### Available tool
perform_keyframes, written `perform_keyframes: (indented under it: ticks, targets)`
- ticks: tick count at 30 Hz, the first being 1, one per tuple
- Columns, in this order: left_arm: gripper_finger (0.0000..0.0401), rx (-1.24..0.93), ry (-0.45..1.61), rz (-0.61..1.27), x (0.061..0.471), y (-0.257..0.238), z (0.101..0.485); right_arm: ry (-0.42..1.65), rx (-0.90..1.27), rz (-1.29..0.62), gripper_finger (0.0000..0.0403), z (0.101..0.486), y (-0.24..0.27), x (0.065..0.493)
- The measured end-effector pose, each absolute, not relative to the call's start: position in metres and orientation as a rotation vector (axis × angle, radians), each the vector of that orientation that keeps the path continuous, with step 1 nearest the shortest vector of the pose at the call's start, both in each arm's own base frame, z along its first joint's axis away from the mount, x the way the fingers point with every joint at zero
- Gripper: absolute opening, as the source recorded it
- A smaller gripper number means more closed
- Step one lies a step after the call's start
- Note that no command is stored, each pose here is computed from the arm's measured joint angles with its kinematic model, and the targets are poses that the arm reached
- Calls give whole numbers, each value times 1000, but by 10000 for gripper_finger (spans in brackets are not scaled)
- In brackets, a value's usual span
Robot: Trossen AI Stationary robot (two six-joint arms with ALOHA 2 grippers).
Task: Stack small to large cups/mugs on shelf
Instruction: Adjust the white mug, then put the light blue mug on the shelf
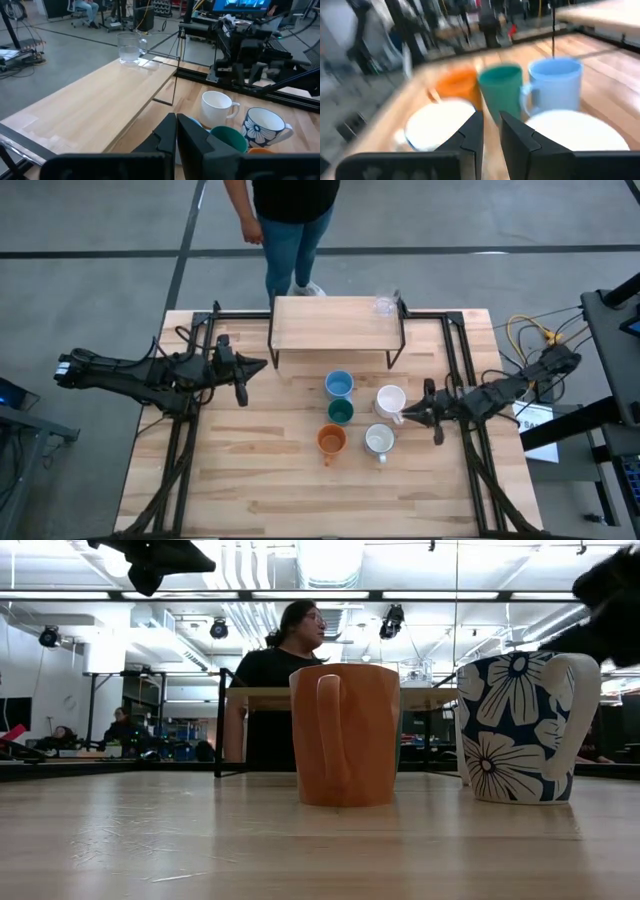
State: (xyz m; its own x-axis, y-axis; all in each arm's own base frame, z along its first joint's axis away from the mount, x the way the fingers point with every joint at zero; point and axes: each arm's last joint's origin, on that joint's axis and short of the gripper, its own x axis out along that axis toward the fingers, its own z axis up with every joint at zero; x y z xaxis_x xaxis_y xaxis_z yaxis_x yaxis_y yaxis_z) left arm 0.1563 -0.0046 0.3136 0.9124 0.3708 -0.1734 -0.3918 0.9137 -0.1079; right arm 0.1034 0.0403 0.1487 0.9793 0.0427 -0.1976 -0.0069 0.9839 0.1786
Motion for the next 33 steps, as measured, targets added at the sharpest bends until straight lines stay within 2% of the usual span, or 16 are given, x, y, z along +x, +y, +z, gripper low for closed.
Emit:
perform_keyframes:
  ticks: [3, 6, 13, 24, 29, 33]
  targets:
    - [0, -142, 150, 392, 157, -5, 314, 326, 49, -20, 53, 135, 40, 110]
    - [0, -143, 152, 381, 156, -5, 314, 356, 68, -70, 54, 131, 39, 113]
    - [0, -145, 155, 365, 157, -5, 313, 58, 92, -130, 49, 161, 38, 117]
    - [0, -142, 162, 366, 158, -6, 313, -243, 258, -421, 44, 192, 19, 92]
    - [0, -142, 160, 367, 158, -6, 313, -381, 260, -452, 43, 208, 12, 78]
    - [0, -143, 156, 367, 159, -6, 313, -458, 245, -381, 43, 219, 12, 74]
